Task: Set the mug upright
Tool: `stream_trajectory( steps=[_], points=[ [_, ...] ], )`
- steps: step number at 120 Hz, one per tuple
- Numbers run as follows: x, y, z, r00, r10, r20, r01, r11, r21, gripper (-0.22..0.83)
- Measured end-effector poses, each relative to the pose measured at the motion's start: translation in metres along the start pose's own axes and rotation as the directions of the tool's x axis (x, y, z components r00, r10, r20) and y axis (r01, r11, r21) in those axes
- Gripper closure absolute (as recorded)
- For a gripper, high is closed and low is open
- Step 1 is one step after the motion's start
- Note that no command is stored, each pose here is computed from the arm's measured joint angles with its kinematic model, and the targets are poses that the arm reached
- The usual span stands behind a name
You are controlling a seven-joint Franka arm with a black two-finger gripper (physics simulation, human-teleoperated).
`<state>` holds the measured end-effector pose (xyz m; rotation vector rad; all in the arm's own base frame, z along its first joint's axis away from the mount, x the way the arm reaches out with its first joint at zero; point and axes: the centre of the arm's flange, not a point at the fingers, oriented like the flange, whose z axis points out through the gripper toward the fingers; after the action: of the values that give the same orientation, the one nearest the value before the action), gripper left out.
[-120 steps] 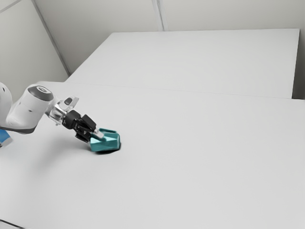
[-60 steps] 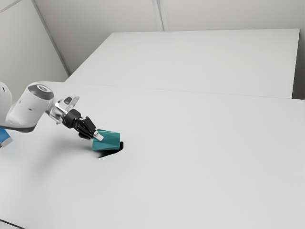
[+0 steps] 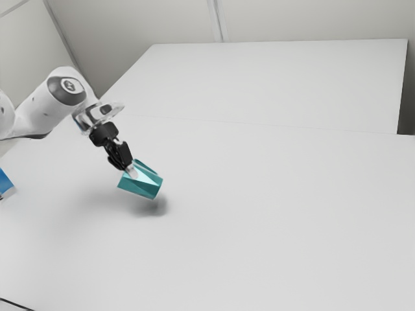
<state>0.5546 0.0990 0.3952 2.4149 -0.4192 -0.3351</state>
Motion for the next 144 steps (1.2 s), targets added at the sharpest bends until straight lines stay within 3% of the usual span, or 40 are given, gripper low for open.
stream_trajectory(
  steps=[24, 55, 105, 144],
  points=[
    [0.016, 0.043, 0.018, 0.982, -0.081, 0.172, 0.056, 0.988, 0.144, 0.79],
    [0.043, 0.087, 0.056, 0.943, -0.182, 0.277, 0.103, 0.955, 0.277, 0.79],
    [0.090, 0.107, 0.102, 0.900, -0.315, 0.300, 0.167, 0.887, 0.431, 0.79],
    [0.117, 0.116, 0.118, 0.893, -0.374, 0.253, 0.208, 0.838, 0.505, 0.79]
  ],
)
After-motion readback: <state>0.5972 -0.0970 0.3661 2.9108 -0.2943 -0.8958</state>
